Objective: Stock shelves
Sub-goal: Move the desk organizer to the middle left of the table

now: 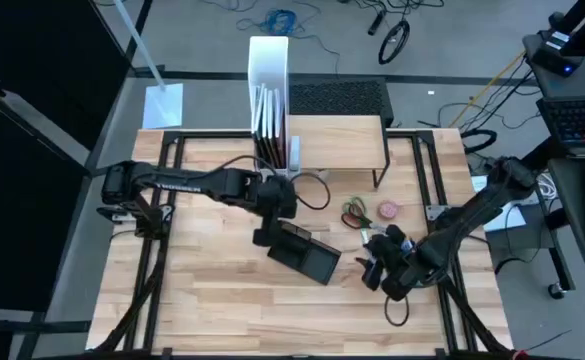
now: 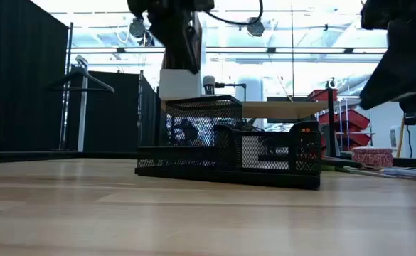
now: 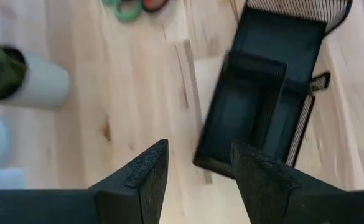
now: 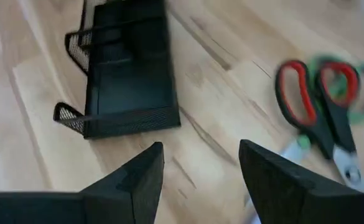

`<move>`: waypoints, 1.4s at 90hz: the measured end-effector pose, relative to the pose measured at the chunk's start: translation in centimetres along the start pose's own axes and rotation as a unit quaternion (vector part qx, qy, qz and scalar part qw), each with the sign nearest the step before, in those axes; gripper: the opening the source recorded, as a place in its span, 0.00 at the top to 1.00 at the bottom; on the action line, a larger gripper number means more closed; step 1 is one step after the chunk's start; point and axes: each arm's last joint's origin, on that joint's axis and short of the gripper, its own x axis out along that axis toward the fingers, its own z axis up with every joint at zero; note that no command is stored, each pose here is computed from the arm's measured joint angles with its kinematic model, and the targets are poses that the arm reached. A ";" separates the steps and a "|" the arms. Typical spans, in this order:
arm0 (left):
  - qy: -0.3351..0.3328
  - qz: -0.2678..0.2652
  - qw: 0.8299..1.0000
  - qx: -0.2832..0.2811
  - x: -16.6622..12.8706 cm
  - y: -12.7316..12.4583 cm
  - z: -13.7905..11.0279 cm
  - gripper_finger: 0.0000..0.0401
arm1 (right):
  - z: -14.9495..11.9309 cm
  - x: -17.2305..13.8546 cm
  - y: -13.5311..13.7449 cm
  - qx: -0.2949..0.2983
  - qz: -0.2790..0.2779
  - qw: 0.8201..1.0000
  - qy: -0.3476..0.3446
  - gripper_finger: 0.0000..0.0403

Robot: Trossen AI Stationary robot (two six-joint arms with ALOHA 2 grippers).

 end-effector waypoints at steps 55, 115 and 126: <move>-0.067 0.034 0.993 -0.093 -2.5 -2.0 -5.5 0.60 | 0.0 5.6 1.2 -0.068 0.023 0.996 0.058 0.61; -0.092 0.103 0.987 -0.086 -4.4 -2.3 -5.8 0.60 | 5.2 14.1 -0.5 -0.105 0.021 0.993 -0.059 0.61; -0.091 0.105 0.987 -0.083 -4.4 -2.3 -5.8 0.60 | 6.1 15.4 -0.6 -0.106 0.034 0.989 -0.098 0.61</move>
